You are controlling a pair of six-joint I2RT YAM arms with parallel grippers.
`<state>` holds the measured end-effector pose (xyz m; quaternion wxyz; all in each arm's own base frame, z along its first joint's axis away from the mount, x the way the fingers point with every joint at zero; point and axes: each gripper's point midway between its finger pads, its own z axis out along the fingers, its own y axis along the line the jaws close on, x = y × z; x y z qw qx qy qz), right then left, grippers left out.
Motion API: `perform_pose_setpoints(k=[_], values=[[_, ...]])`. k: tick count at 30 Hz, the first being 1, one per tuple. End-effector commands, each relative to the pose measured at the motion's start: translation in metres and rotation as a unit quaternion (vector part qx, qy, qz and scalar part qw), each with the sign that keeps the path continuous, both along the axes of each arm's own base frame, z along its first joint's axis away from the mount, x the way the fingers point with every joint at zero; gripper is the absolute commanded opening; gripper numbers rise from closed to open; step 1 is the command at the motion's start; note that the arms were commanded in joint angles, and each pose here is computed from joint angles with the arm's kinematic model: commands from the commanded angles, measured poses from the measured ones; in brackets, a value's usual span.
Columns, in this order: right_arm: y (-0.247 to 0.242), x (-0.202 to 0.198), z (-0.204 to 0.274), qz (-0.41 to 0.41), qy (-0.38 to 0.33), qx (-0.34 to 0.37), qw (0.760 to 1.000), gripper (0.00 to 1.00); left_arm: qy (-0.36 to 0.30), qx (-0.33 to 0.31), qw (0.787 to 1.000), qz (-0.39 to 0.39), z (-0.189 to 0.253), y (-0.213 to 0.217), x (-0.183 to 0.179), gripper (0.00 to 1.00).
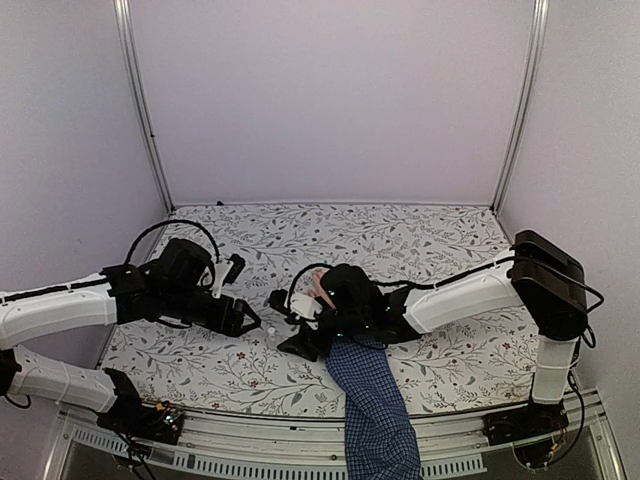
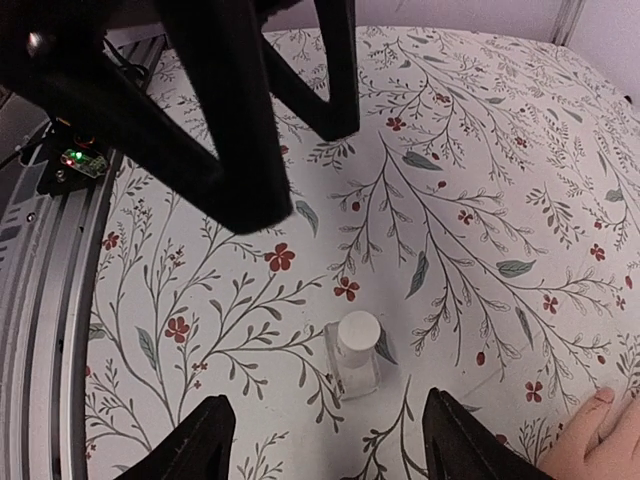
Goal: Paint the nails
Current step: Place the nail polish bottle at the center of the board, then pick up the nail polish bottle from the center of the board.
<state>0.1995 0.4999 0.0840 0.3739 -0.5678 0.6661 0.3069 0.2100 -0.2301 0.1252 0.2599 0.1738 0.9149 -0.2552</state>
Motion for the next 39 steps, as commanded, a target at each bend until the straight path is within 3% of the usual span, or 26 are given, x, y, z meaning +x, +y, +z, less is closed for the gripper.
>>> perform_pose_setpoints(k=[1, 17, 29, 39], values=[[-0.010, -0.002, 0.036, -0.002, 0.003, 0.059, 0.998, 0.68, -0.011, 0.017, 0.998, -0.051, 0.002, -0.019, -0.005, 0.69], [-0.060, -0.008, 0.052, -0.051, 0.015, 0.081, 0.995, 0.68, -0.005, 0.097, 0.990, -0.100, -0.034, -0.051, 0.004, 0.54], [-0.065, -0.007, 0.047, -0.061, 0.020, 0.076, 0.995, 0.68, 0.001, 0.125, 0.986, -0.111, -0.053, -0.055, 0.006, 0.44], [-0.066, -0.005, 0.038, -0.062, 0.026, 0.071, 0.995, 0.68, -0.006, 0.146, 0.983, -0.108, -0.060, -0.055, 0.008, 0.29]])
